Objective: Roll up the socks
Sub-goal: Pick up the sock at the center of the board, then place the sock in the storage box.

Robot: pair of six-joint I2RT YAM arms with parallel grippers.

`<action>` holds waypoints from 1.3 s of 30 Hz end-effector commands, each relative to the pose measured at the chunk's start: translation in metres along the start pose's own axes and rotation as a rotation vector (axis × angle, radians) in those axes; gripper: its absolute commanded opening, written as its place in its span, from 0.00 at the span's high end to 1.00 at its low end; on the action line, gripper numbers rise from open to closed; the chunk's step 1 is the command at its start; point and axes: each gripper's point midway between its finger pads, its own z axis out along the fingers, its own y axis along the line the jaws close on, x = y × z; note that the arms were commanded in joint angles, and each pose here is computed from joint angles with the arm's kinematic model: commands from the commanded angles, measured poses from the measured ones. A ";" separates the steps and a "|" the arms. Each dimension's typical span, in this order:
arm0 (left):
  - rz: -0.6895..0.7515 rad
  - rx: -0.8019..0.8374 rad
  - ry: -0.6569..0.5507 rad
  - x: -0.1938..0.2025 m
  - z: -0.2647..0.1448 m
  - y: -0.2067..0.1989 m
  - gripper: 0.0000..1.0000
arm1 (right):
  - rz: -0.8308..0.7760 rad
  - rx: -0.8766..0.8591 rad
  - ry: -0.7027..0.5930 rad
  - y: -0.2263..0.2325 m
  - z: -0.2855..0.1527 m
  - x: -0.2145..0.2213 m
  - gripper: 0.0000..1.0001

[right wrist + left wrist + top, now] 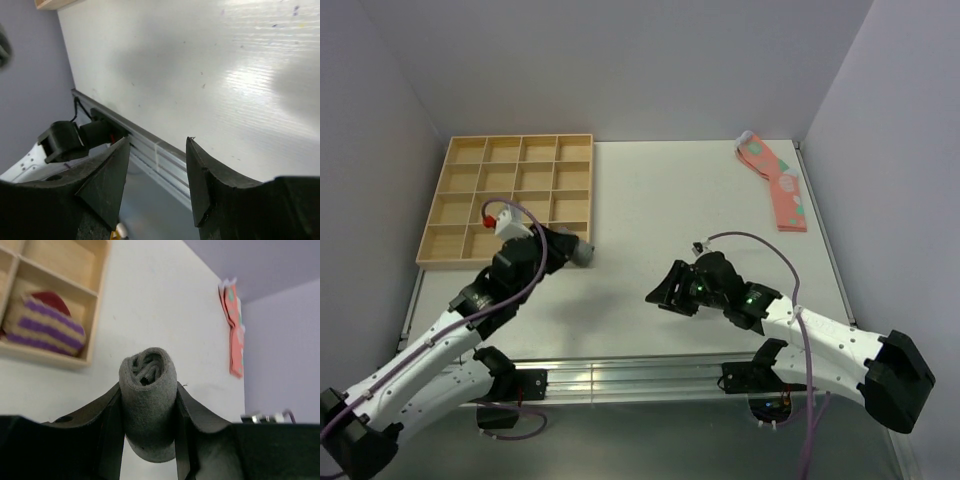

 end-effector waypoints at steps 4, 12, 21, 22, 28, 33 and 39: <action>0.044 -0.031 -0.059 -0.066 0.025 0.009 0.99 | -0.114 0.031 -0.098 0.006 -0.018 -0.024 0.44; -0.091 -0.073 -0.182 -0.115 0.051 0.061 1.00 | -0.182 0.028 -0.095 0.000 -0.010 -0.024 0.44; -0.130 -0.200 -0.210 -0.131 0.080 0.112 1.00 | -0.231 0.023 -0.083 -0.009 -0.010 -0.018 0.45; -0.132 -0.198 -0.212 -0.131 0.082 0.114 1.00 | -0.233 0.025 -0.083 -0.010 -0.010 -0.018 0.45; -0.188 -0.263 -0.170 -0.111 0.098 0.144 1.00 | -0.254 0.024 -0.070 -0.013 -0.007 -0.016 0.45; -0.225 -0.308 -0.137 -0.094 0.105 0.163 1.00 | -0.257 0.022 -0.061 -0.018 -0.002 -0.013 0.45; -0.238 -0.348 -0.121 -0.084 0.110 0.178 1.00 | -0.254 0.017 -0.056 -0.022 0.000 -0.011 0.45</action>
